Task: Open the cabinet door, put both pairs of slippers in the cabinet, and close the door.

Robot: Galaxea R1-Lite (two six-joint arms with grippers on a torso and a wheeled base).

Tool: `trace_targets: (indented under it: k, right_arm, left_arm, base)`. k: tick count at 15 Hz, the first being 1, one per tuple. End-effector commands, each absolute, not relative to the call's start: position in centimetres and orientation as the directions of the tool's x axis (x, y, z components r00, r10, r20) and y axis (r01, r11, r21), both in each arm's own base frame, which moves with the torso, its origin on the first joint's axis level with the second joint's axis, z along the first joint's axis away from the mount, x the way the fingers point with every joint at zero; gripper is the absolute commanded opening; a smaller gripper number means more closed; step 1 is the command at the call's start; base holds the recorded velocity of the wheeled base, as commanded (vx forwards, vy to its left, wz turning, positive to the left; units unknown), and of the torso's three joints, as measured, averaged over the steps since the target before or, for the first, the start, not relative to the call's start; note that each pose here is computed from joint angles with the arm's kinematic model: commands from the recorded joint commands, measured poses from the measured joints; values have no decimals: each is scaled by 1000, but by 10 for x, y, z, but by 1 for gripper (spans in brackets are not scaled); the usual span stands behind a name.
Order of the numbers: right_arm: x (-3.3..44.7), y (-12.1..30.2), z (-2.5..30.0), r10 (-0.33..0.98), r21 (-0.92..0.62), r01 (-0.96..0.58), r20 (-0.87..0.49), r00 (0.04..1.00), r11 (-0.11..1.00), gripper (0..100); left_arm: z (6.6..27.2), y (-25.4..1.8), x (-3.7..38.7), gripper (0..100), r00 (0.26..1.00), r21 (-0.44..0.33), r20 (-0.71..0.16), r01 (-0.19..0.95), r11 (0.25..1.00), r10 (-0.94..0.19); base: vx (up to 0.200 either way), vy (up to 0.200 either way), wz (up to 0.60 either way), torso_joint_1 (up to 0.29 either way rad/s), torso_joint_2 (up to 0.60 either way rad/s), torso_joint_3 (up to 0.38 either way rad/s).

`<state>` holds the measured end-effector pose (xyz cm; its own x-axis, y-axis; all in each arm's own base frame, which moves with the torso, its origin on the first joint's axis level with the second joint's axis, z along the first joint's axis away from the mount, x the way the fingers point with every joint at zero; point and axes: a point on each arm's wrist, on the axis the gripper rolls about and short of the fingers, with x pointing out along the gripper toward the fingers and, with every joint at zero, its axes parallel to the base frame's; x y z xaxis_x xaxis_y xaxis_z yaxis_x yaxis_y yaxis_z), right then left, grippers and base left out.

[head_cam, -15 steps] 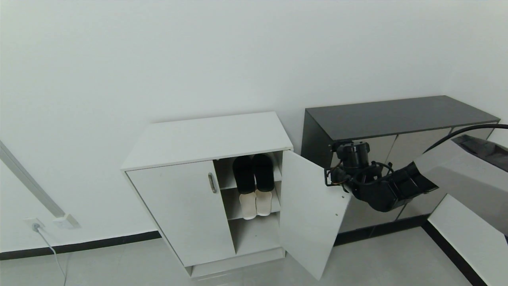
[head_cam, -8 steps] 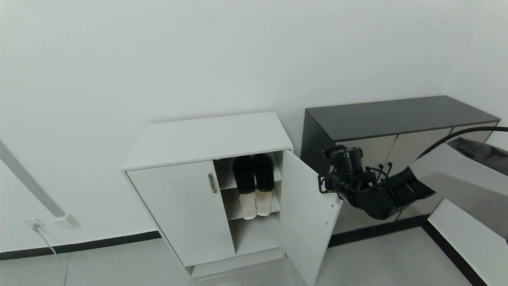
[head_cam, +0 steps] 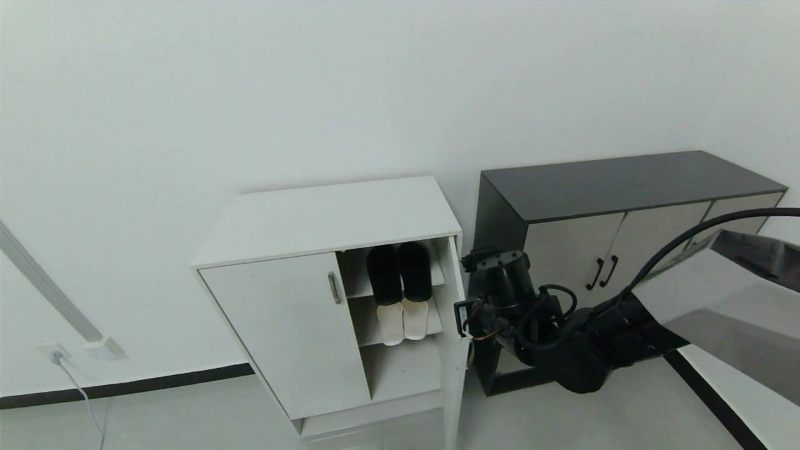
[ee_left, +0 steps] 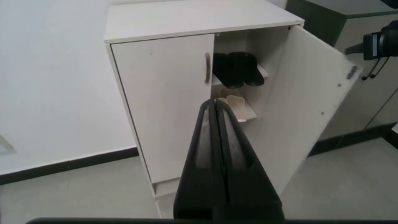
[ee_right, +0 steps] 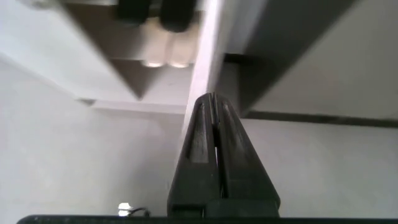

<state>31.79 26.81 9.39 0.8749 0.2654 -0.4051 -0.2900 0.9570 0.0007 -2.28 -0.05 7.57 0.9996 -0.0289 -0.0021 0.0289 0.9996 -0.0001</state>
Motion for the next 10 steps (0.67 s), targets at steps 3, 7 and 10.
trace_targets:
  k: [3, 7, 10]
  right_arm:
    - [299, 268, 115, 329, 22, -346, -372, 868, 938, 0]
    - [295, 266, 113, 330, 17, -350, -378, 865, 937, 0]
    - [293, 268, 113, 336, 17, -357, -378, 863, 934, 0]
  left_arm:
    - [76, -1, -23, 0, 1000, -2, -2, 29, 1000, -29]
    - [75, -1, -23, 0, 1000, -2, -3, 29, 1000, -29]
    - [76, -1, -23, 0, 1000, -2, -2, 29, 1000, -29]
  base:
    - [0, 0, 0, 0, 0, 0]
    - [0, 0, 0, 0, 0, 0]
    - [0, 0, 0, 0, 0, 0]
